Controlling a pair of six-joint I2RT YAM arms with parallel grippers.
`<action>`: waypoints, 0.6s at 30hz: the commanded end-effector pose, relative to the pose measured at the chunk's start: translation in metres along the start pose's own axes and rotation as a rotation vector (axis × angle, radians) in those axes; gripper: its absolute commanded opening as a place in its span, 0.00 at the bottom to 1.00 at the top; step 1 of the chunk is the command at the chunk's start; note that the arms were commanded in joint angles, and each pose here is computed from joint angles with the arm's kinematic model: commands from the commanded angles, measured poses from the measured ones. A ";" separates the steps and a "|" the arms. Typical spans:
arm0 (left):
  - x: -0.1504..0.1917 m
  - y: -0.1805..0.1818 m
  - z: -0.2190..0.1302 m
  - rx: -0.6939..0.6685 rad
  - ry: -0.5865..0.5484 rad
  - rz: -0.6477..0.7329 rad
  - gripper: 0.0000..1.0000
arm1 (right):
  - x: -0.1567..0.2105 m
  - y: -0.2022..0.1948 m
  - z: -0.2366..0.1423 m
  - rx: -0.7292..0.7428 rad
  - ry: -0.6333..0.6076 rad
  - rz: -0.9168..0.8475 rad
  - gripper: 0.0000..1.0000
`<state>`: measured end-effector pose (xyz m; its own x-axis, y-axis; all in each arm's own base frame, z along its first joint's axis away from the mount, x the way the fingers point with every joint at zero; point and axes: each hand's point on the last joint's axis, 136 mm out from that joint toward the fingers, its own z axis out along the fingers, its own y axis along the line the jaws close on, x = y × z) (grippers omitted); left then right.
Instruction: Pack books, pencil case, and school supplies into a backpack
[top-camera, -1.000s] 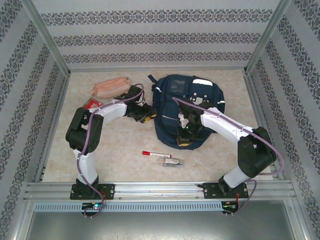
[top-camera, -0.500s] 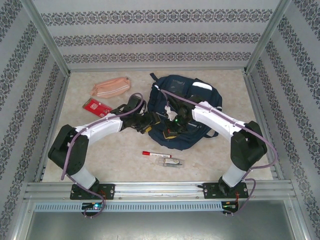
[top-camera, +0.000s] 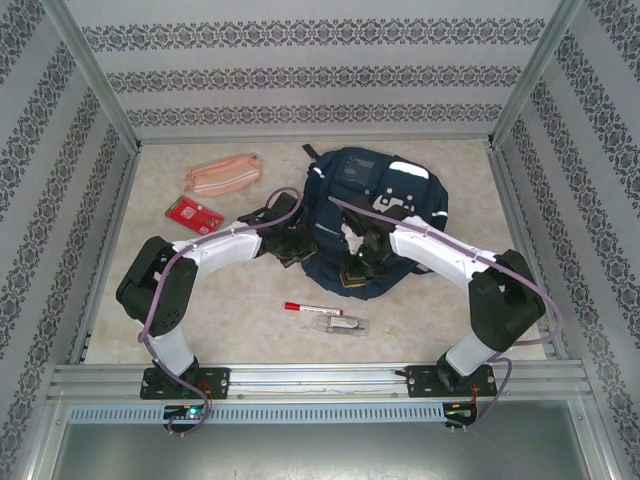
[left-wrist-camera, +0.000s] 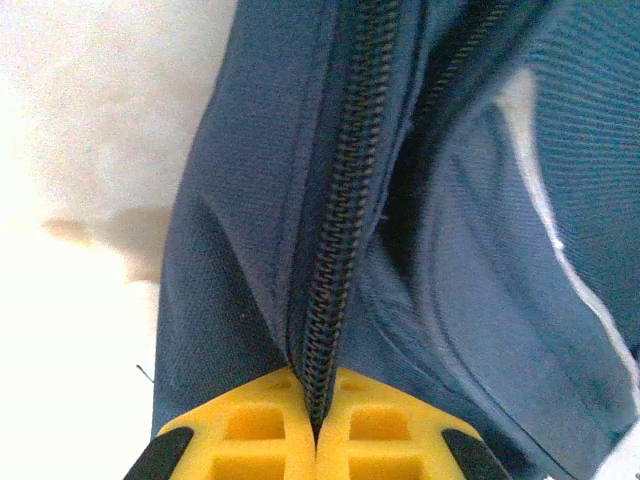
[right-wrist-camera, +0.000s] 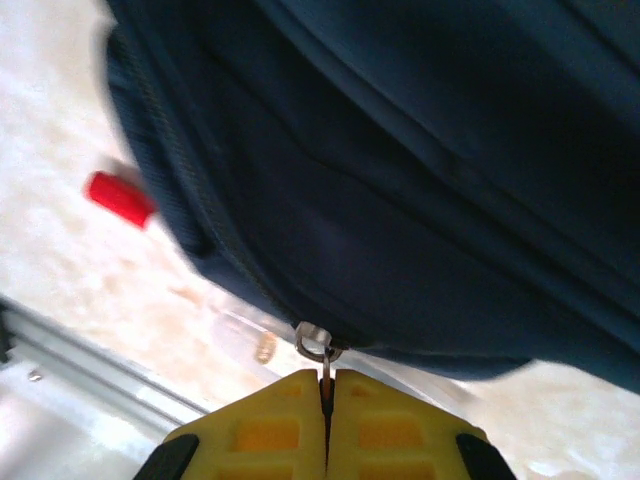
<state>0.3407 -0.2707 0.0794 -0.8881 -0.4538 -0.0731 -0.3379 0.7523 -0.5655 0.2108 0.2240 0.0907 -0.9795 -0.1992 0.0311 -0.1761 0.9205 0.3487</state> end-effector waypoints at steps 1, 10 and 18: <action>-0.033 -0.024 -0.024 0.014 -0.122 0.113 0.00 | 0.043 -0.050 -0.006 0.202 0.072 0.116 0.00; -0.062 -0.012 -0.018 0.035 -0.092 0.182 0.00 | 0.042 -0.112 -0.013 0.241 -0.039 0.300 0.00; -0.087 -0.013 -0.007 0.042 -0.027 0.371 0.00 | 0.003 -0.105 -0.025 0.168 -0.190 0.137 0.00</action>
<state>0.3976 -0.2454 0.0860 -0.9461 -0.2701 -0.1788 -0.1265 0.8163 -0.5637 0.2325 0.1212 0.0729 -0.9943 0.0591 -0.0883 0.0399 0.9778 0.2059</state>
